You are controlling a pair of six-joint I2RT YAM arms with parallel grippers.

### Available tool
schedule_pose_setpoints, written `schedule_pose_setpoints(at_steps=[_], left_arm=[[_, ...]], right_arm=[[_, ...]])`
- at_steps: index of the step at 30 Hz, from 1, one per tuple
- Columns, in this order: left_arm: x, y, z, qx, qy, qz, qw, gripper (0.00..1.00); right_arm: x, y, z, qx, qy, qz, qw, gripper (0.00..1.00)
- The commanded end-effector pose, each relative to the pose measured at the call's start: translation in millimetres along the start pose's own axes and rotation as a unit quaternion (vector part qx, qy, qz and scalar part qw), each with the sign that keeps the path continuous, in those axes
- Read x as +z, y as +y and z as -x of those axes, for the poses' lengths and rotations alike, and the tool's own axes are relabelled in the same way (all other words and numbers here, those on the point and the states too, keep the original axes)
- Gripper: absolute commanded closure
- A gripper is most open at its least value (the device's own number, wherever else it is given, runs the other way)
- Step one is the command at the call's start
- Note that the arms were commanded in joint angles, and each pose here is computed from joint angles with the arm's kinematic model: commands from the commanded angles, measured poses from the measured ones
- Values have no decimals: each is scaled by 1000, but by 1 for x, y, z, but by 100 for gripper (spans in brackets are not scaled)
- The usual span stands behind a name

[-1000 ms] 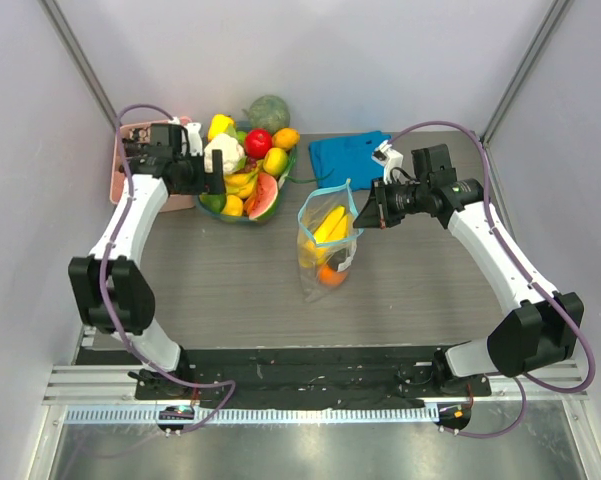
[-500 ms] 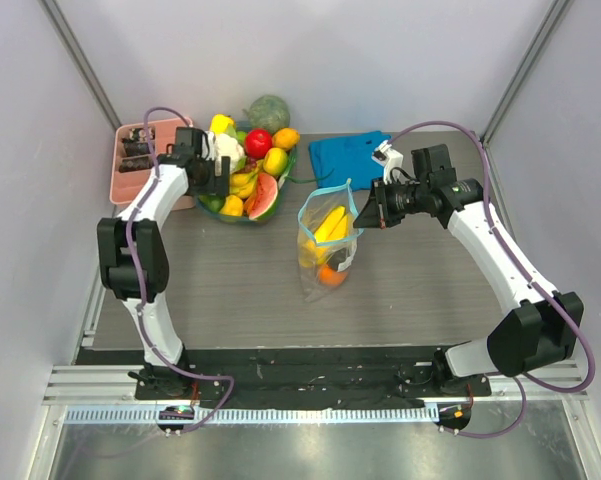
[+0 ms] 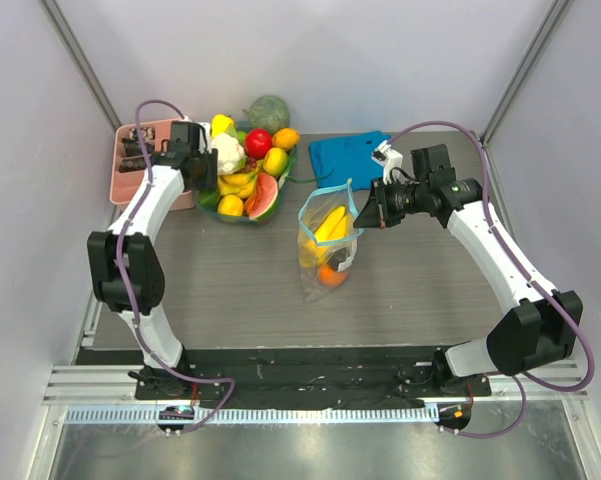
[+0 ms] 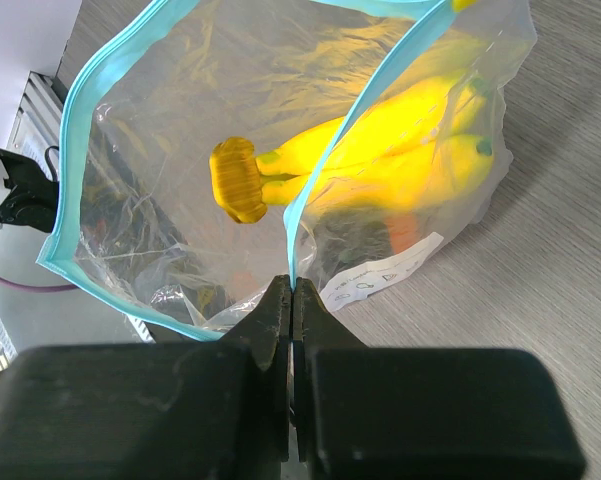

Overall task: Place the food in the zip-top bag and seal the zipper
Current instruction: Pick up the fake fruit from the bin.

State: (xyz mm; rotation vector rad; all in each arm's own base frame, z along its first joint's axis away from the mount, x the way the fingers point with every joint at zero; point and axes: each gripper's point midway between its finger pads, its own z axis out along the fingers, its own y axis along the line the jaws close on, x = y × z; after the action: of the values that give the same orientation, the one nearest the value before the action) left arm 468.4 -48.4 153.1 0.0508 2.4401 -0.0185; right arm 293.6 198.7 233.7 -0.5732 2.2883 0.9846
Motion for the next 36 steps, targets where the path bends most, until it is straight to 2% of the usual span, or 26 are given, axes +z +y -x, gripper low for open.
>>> schedule_pose_setpoints(at_steps=[1, 3, 5, 7, 8, 11, 13, 17, 22, 25, 26, 28, 29, 30, 32, 36], left_arm=[[-45, -8, 31, -19, -55, -24, 998, 62], [-51, -8, 31, -25, -51, -25, 998, 68], [-55, -14, 32, -27, -54, -41, 997, 69], [-49, -14, 29, -24, -45, -40, 998, 47], [-46, -13, 26, -24, -39, -37, 998, 28], [-33, -14, 19, -28, -21, -38, 999, 9], [-24, -14, 21, -31, -27, -35, 999, 1], [0, -16, 13, -30, -6, -32, 999, 0], [17, -16, 0, -20, 13, -29, 999, 1], [22, -9, -2, -14, 14, -10, 1000, 12], [21, -9, -1, -12, 14, -8, 1000, 21], [15, -7, 3, -9, 7, -6, 1000, 30], [11, -7, 4, -9, 7, -5, 1000, 38], [6, -7, 7, -8, 3, -5, 1000, 43], [-15, -8, 16, -7, -12, -11, 1000, 53], [-68, -17, 21, -2, -23, -42, 999, 63]], right_arm=[[-2, 4, 8, -19, -13, 1, 1000, 99], [-4, 4, 9, -21, -16, -1, 1000, 99], [-4, 4, 9, -24, -17, -1, 1000, 99], [-3, 4, 8, -20, -14, 1, 1000, 99], [-3, 5, 9, -21, -15, 2, 1000, 99], [-3, 4, 8, -21, -14, 1, 1000, 99], [-3, 4, 7, -20, -13, 1, 1000, 99], [-2, 3, 8, -21, -14, -1, 1000, 99], [-1, 1, 7, -19, -11, -2, 1000, 99], [0, 0, 6, -19, -9, -2, 1000, 99], [0, 0, 7, -19, -9, -2, 1000, 99], [0, 0, 8, -20, -9, -3, 1000, 99], [1, -1, 7, -20, -8, -4, 1000, 99], [1, -1, 8, -19, -9, -4, 1000, 99], [1, -2, 8, -20, -9, -5, 1000, 99], [0, -1, 8, -21, -9, -4, 1000, 99]])
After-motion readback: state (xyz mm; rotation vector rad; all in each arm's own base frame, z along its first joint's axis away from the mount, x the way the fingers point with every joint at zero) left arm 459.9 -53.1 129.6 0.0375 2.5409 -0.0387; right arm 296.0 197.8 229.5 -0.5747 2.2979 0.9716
